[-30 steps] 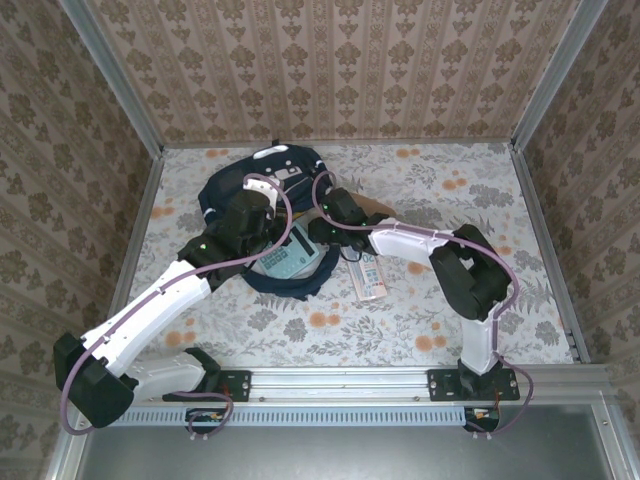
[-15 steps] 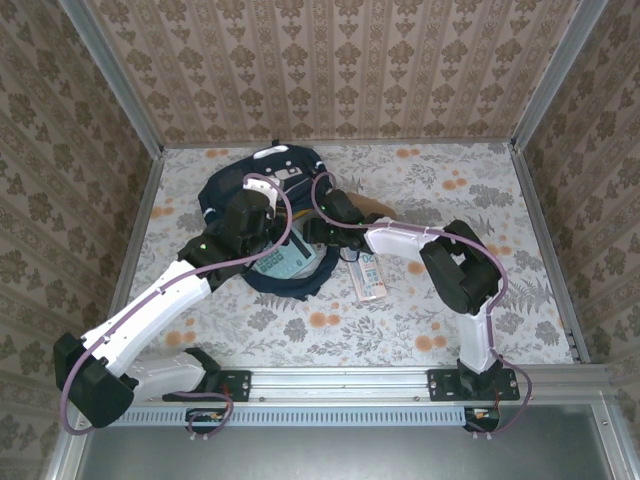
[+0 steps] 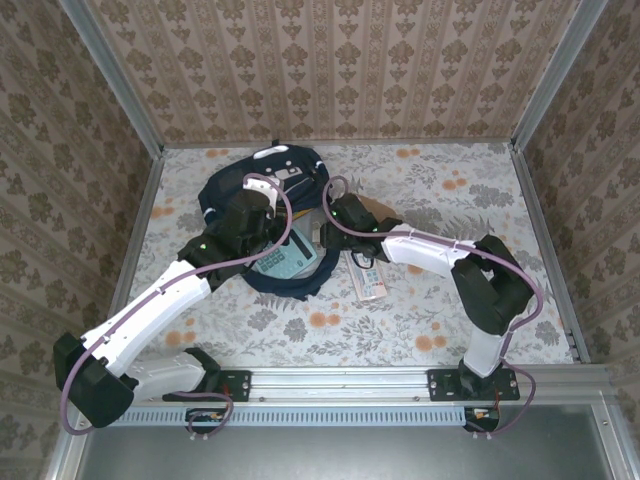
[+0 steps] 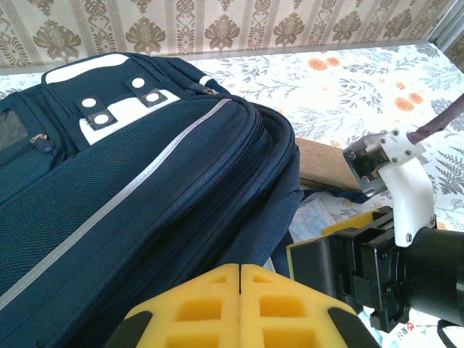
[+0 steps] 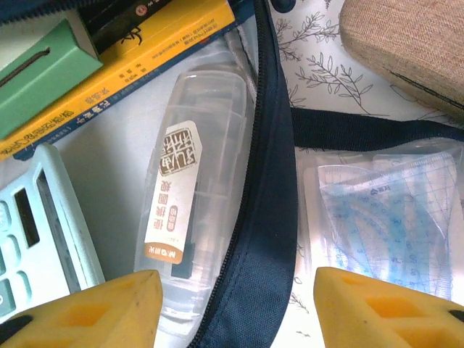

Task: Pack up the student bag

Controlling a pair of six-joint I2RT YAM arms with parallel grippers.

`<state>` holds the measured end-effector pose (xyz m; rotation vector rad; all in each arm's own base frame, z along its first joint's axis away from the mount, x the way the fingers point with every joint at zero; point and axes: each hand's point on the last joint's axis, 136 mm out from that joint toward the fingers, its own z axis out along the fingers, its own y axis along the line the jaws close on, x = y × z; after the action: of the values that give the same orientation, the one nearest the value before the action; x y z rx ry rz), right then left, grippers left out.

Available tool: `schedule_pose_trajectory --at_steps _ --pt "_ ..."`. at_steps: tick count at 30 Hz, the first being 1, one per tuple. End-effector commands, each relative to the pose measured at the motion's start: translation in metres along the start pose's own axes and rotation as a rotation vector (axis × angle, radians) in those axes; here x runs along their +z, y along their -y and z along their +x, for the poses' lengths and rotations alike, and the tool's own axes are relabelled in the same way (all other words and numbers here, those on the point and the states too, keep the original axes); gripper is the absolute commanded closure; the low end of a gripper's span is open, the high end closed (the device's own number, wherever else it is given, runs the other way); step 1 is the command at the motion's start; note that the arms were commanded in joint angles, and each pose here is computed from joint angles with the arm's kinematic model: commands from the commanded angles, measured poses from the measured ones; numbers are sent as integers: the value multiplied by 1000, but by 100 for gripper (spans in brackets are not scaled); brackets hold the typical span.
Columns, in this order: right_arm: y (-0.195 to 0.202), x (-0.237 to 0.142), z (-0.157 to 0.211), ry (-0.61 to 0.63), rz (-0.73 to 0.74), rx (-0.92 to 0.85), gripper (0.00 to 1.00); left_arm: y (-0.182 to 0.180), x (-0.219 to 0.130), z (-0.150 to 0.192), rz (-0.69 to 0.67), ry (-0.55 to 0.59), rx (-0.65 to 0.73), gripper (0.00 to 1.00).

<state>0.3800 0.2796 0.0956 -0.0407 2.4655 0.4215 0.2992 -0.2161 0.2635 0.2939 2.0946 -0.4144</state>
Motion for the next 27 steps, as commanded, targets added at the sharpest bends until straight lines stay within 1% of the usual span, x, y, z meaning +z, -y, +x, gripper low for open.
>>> schedule_pose_trajectory --at_steps 1,2,4,6,10,13,18,21,22,23,24,27 --pt "2 -2 19 -52 7 -13 42 5 -10 -23 25 87 -4 100" --pt "-2 -1 24 -59 3 -17 42 6 -10 -22 27 85 -3 100" --pt "-11 0 30 -69 1 -38 37 6 -9 -22 26 85 -2 100" --pt "-14 4 36 -87 14 -43 36 6 -9 -23 25 86 -3 100" --pt "-16 14 49 -131 37 -52 37 6 -10 -22 27 85 -2 100" --pt "-9 19 58 -154 67 -37 43 5 -9 -22 23 84 -2 100" --pt "3 9 61 -134 97 -18 57 5 -10 -23 23 87 -2 100" --pt "5 -3 57 -99 95 -14 77 5 -10 -23 23 86 -2 100" --pt "5 -9 54 -83 94 -13 89 5 -10 -22 23 85 -3 100" --pt "4 -15 51 -64 94 -14 98 5 -9 -22 22 83 -3 100" --pt "5 -20 48 -48 97 -13 100 5 -9 -23 22 86 -5 100" --pt "7 -39 37 26 117 -8 100 4 -9 -22 16 86 -5 100"
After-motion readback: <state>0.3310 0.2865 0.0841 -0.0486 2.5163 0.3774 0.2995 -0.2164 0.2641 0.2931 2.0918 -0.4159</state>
